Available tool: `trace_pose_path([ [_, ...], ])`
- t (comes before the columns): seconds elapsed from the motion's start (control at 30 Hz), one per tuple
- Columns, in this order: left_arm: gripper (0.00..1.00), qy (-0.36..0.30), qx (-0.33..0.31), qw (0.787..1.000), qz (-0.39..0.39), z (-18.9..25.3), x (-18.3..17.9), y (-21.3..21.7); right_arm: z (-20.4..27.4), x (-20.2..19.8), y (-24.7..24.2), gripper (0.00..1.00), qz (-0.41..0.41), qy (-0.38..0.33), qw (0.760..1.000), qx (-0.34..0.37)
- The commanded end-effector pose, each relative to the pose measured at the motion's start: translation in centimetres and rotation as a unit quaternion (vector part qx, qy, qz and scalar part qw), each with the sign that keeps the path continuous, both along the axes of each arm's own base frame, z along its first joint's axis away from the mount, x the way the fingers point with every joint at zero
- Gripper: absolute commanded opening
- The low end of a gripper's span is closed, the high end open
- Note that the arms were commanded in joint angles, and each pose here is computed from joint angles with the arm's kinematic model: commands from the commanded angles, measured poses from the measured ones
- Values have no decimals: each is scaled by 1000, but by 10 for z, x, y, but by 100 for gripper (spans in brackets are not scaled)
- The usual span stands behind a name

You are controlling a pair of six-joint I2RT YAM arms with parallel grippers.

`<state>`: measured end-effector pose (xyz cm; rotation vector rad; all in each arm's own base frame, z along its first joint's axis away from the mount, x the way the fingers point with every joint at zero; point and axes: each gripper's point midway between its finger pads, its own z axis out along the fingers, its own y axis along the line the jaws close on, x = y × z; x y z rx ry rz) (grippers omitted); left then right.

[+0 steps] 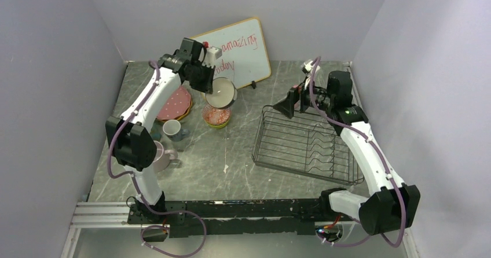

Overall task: Unload the mixed dishes from the dish rack
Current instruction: Place the bowl at the center of the board.

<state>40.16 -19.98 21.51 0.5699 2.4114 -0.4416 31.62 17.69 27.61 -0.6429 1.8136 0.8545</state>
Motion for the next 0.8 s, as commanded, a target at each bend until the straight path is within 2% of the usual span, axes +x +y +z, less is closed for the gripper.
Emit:
trace_pose_path([
  [0.0, 3, -5, 39, 999, -18, 3, 12, 23, -14, -18, -12, 99, 34, -44, 996, -77],
  [0.2, 3, 35, 76, 996, -20, -26, 24, 36, -30, -31, -13, 99, 56, -49, 993, -89],
  [0.77, 3, 103, 73, 992, -13, -71, 39, 39, -49, -33, -13, 99, 71, -24, 992, -98],
])
